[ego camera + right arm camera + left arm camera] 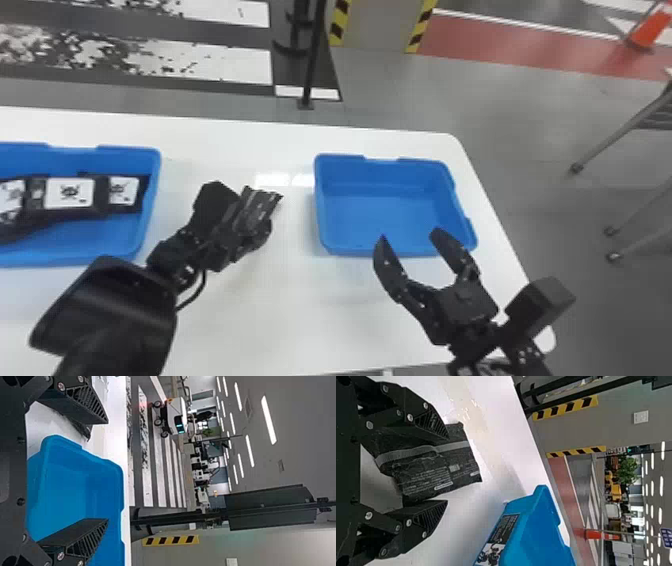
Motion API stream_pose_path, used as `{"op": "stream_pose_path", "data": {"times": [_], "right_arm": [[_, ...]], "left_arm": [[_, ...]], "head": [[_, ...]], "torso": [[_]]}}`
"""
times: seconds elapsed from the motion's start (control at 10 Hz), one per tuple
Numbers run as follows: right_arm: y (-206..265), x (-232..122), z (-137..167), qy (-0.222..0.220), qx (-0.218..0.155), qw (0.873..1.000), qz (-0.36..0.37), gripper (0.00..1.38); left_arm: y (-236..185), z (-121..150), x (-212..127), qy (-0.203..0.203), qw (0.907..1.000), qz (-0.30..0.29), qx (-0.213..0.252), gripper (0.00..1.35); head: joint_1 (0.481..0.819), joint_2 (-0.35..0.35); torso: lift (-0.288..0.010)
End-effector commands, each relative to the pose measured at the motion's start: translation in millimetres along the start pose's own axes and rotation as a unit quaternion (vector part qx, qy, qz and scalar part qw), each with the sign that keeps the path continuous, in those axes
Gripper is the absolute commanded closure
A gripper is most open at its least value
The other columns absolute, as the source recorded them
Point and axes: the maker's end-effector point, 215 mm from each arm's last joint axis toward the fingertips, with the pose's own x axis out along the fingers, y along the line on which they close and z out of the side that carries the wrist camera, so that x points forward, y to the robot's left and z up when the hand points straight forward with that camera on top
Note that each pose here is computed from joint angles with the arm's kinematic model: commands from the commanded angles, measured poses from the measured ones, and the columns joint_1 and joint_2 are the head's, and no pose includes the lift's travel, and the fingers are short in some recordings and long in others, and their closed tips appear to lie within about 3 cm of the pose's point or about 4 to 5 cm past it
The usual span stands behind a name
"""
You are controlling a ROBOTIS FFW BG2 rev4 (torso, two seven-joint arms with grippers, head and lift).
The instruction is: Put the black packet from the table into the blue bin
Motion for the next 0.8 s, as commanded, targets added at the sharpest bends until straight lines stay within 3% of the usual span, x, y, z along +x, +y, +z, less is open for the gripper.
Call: {"op": "stream_pose_path", "data": {"times": [0.0,0.2,0.4,0.6,0.7], "right_arm": [[-1.1,-0.3,-0.2,0.0,0.0,1.0,-0.001,0.14],[-0.3,-0.2,-1.5,0.001,0.002,1.0,0.0,0.14],[-0.2,-1.0,-2.4,0.002,0.003,1.0,0.0,0.14],[0.3,-1.4,-0.8,0.001,0.003,1.0,0.0,0.14],[0.4,-2.2,-1.8,0.002,0.003,1.0,0.0,0.14]], "left_arm": [[-1.3,-2.0,1.7,0.006,1.0,-0.001,0.003,0.79],[-9.1,17.2,3.0,-0.02,0.9994,-0.01,0.027,1.23],[-10.1,53.0,0.3,-0.07,0.9964,-0.021,0.044,1.21],[9.2,92.9,-24.6,-0.119,0.9913,-0.02,0.053,1.21],[30.5,96.4,-42.0,-0.124,0.9909,-0.01,0.052,1.21]], "head": [[0.695,-0.232],[0.695,-0.233],[0.695,-0.247],[0.695,-0.26],[0.695,-0.257]], "torso": [[-0.11],[-0.11],[-0.11],[-0.11],[-0.11]]}}
